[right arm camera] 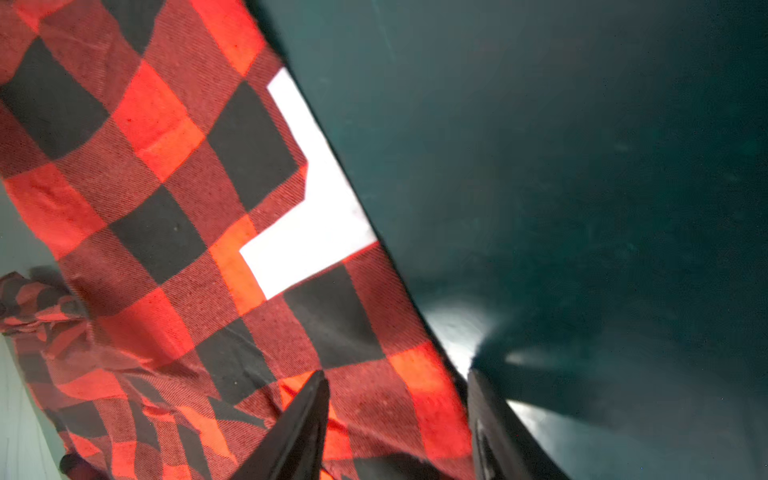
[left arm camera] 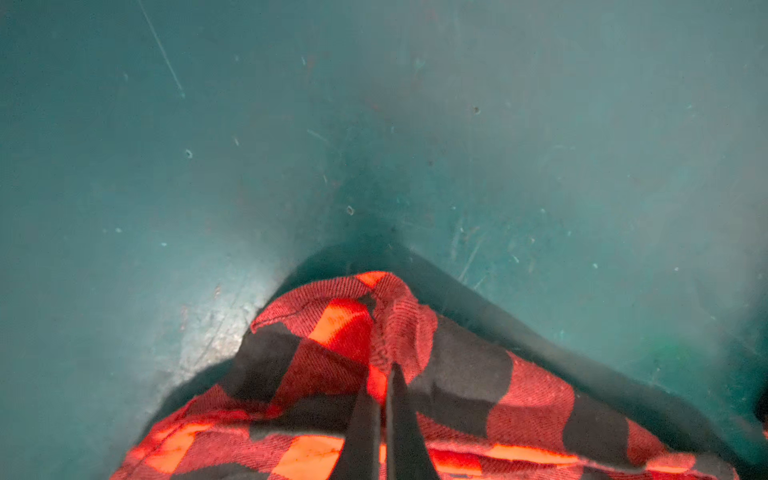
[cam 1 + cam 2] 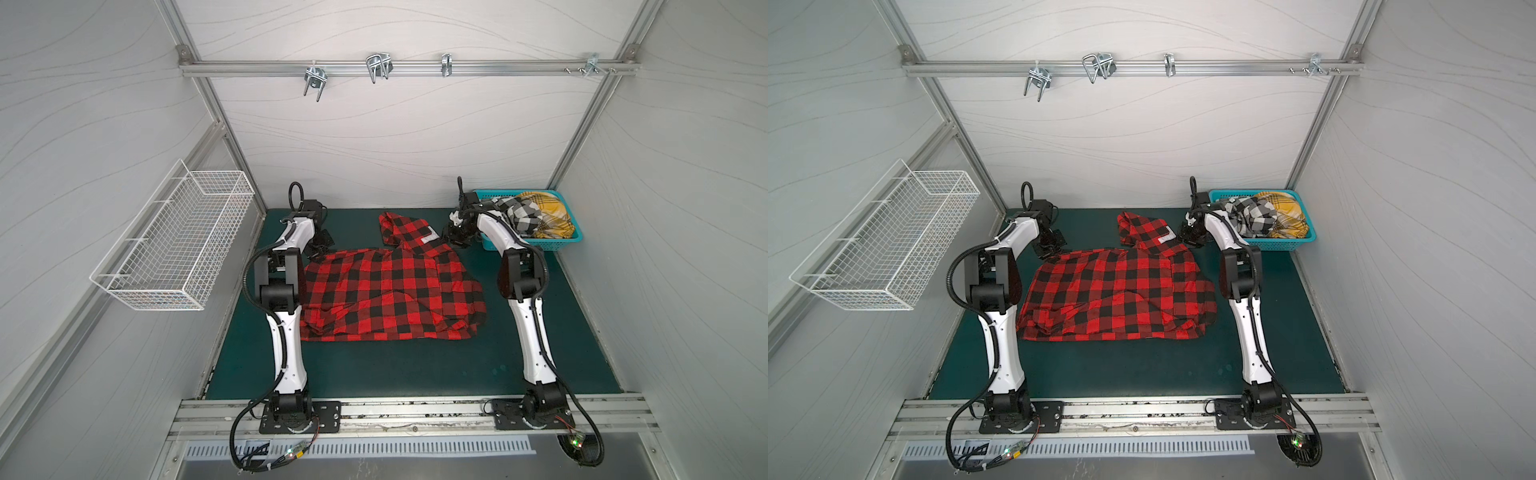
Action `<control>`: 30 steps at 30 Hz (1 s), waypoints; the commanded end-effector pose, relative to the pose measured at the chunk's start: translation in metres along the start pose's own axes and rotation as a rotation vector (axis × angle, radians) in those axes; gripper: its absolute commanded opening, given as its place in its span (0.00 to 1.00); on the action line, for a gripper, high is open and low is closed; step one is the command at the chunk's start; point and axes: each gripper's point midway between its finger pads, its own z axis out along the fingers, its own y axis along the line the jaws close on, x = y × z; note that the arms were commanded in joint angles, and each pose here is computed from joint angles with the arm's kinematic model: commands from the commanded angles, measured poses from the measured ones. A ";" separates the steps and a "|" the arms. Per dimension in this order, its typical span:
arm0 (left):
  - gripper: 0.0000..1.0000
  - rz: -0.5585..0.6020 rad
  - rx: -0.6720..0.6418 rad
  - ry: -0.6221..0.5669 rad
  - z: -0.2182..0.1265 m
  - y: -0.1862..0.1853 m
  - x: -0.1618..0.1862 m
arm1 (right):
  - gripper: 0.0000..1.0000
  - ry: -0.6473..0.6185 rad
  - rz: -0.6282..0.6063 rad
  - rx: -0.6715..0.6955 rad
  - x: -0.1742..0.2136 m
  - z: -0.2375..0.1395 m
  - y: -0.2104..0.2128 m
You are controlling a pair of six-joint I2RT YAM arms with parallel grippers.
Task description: Fold and stack the long sleeve shirts
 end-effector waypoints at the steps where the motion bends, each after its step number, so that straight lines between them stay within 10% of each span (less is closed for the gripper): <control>1: 0.00 -0.004 0.027 -0.036 -0.012 -0.007 -0.007 | 0.50 0.143 0.010 0.022 0.037 0.039 -0.013; 11: 0.00 -0.003 0.023 -0.030 -0.005 -0.005 -0.006 | 0.24 0.132 0.005 0.000 0.033 0.044 -0.010; 19: 0.00 -0.008 0.025 -0.025 0.001 -0.005 -0.004 | 0.38 0.146 -0.007 -0.019 0.037 0.049 -0.002; 30: 0.00 -0.008 0.029 -0.025 0.004 -0.006 -0.005 | 0.02 0.136 0.006 0.029 0.036 0.055 -0.011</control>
